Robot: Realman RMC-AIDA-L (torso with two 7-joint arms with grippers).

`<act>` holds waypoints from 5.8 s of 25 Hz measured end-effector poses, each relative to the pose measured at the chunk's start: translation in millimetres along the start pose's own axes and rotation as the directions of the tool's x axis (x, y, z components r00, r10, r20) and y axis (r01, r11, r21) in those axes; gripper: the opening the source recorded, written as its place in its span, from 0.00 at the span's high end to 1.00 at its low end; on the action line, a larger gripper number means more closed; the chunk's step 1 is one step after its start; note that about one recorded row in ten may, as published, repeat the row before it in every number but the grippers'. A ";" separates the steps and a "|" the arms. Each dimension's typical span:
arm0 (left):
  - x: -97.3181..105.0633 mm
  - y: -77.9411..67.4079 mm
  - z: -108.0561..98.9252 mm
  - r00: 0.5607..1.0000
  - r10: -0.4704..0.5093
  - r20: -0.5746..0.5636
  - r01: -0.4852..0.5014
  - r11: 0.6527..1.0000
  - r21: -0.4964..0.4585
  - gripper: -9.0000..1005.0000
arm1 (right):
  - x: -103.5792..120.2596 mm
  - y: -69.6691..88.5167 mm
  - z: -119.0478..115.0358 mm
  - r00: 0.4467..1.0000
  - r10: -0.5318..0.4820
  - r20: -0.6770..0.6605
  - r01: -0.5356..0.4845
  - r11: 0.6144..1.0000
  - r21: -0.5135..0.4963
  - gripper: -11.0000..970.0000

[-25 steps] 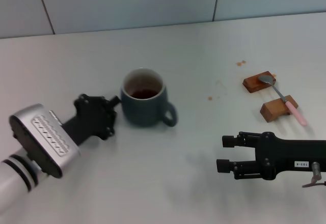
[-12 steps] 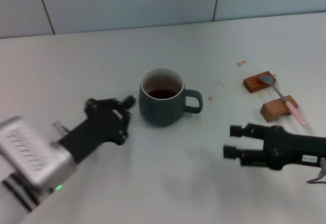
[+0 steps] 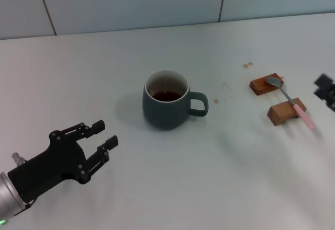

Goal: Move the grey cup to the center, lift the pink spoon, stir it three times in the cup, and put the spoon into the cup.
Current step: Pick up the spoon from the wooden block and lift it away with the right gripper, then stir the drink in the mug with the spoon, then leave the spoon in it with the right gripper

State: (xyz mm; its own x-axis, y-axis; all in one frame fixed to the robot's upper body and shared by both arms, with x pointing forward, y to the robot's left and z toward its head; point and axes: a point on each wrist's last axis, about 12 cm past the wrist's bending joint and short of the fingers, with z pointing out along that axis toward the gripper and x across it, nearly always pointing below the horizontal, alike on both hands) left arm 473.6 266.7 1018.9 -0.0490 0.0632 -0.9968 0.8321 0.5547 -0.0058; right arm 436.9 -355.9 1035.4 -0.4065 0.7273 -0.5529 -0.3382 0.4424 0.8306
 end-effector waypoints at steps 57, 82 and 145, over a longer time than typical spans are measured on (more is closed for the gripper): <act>-0.1 -1.0 -0.8 0.999 0.040 -0.037 -0.038 0.997 0.066 0.15 | 43.3 -35.0 -6.9 0.925 0.345 0.160 -0.378 0.880 0.288 0.22; -1.0 -1.3 -0.6 0.999 0.042 -0.033 -0.040 0.996 0.075 0.15 | 43.8 -35.0 2.3 0.932 0.345 0.114 -0.364 0.884 0.293 0.63; -14.3 24.8 33.0 0.995 0.045 -0.090 -0.039 0.997 0.068 0.15 | -109.1 224.7 220.1 0.141 -0.481 -0.865 0.673 0.688 -0.272 0.87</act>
State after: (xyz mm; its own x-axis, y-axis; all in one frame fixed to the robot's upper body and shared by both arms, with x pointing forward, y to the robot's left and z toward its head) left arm 513.2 252.2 1030.4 -0.0614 0.1626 -0.9848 0.8687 0.4945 0.0275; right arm 592.0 -220.3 1296.9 -0.6295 -0.5639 -0.5346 -0.7370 0.6513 0.1809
